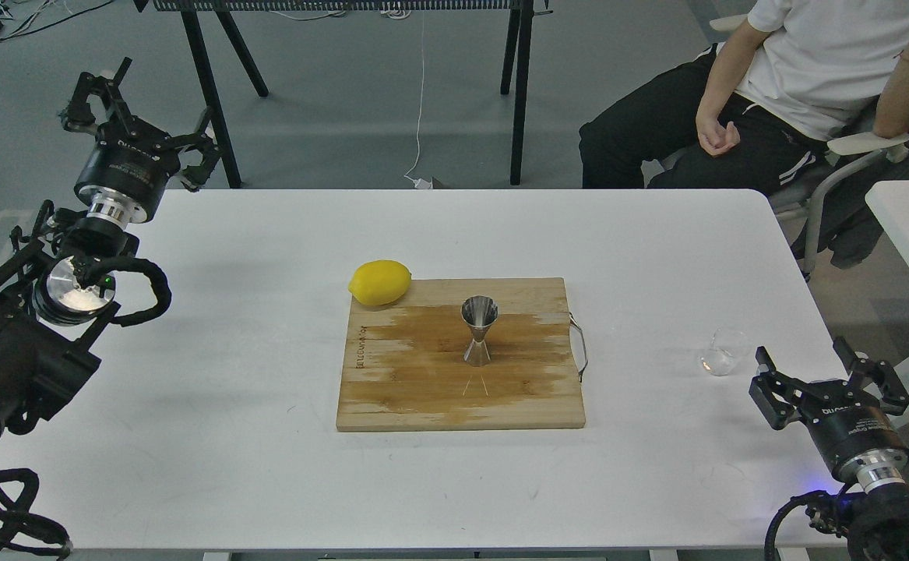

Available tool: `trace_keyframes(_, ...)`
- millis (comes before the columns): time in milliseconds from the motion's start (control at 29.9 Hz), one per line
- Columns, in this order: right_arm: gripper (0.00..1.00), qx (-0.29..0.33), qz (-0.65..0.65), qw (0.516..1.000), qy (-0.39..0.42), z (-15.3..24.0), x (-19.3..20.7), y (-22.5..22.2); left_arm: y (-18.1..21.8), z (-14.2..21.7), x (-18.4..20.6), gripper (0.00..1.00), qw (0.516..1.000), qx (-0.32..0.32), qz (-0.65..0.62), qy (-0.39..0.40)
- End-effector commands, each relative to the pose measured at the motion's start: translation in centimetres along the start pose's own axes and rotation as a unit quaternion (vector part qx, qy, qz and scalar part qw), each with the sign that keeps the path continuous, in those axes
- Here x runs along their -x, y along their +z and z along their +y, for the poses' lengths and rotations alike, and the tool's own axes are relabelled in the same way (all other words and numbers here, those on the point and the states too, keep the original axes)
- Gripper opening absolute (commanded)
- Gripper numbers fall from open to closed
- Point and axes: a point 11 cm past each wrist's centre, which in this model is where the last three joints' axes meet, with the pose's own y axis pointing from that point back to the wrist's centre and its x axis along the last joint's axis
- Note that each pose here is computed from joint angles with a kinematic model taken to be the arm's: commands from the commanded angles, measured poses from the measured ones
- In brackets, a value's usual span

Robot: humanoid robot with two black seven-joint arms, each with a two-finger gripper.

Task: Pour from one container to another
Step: 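Move the right gripper to the small clear glass cup and grasp it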

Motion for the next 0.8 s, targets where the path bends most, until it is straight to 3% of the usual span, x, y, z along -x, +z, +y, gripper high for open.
trace_keyframes(0,1.0,0.003,0.0,1.0,0.01,-0.7,-0.7,0.8,0.1,-0.1,0.1,1.0,1.0,0.002,0.0,-0.001)
trace_keyframes(268,1.0,0.036,-0.001,0.997,0.071,-1.8,-2.6,2.9,0.1,0.0,0.1,1.0,1.0,0.002,-0.001,-0.001)
trace_keyframes(769,1.0,0.032,-0.015,0.987,0.156,-5.1,-3.0,3.7,0.6,0.2,-0.4,1.0,1.0,0.003,-0.007,0.004)
